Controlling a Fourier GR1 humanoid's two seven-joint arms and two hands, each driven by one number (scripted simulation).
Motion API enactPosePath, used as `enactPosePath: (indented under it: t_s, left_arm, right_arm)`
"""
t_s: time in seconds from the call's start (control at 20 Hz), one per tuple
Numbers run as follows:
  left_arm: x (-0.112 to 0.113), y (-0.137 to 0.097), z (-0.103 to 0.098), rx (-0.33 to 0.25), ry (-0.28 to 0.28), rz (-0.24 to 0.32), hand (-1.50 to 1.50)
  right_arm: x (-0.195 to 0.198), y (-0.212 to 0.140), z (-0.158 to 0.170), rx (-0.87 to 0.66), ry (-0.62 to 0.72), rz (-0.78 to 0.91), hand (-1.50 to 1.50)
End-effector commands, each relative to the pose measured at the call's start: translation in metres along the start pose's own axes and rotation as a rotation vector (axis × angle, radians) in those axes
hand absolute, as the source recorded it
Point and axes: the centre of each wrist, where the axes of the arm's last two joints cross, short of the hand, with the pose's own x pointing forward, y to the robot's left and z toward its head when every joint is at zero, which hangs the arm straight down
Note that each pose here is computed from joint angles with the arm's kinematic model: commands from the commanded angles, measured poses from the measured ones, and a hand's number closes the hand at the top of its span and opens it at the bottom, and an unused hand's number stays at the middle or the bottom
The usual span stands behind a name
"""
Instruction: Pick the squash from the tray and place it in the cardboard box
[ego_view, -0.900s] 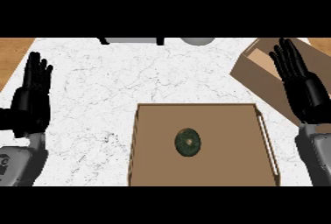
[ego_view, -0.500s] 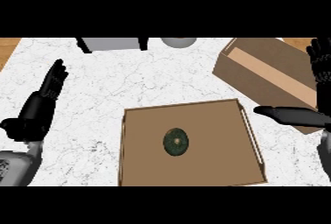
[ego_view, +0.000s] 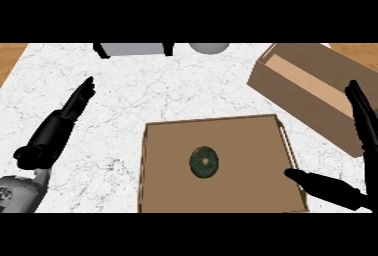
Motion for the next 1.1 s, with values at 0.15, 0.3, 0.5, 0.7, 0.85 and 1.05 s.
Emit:
enactPosePath:
  t_s: [0.15,0.3,0.5,0.7,0.85,1.05]
  left_arm:
    - [0.007,-0.007,-0.006,-0.052,-0.029,0.007,0.0]
    - [0.015,-0.01,-0.012,-0.068,-0.049,0.0,0.0]
    - [0.002,-0.012,-0.008,-0.102,-0.04,0.002,0.0]
    - [-0.001,-0.013,-0.011,-0.075,-0.042,0.009,0.0]
    - [0.003,-0.01,-0.01,-0.083,-0.044,0.017,0.0]
    - [0.002,-0.003,-0.013,-0.08,-0.034,0.001,0.0]
  right_arm:
    - [0.051,0.01,0.038,0.187,0.067,0.26,-1.5]
    - [0.059,0.009,0.033,0.323,0.135,0.416,-1.5]
    - [0.085,0.033,0.036,0.467,0.164,0.507,-1.5]
    - [0.121,0.059,0.039,0.511,0.216,0.59,-1.5]
    - [0.132,0.081,0.022,0.577,0.254,0.635,-1.5]
    - [0.155,0.109,0.024,0.605,0.316,0.637,-1.5]
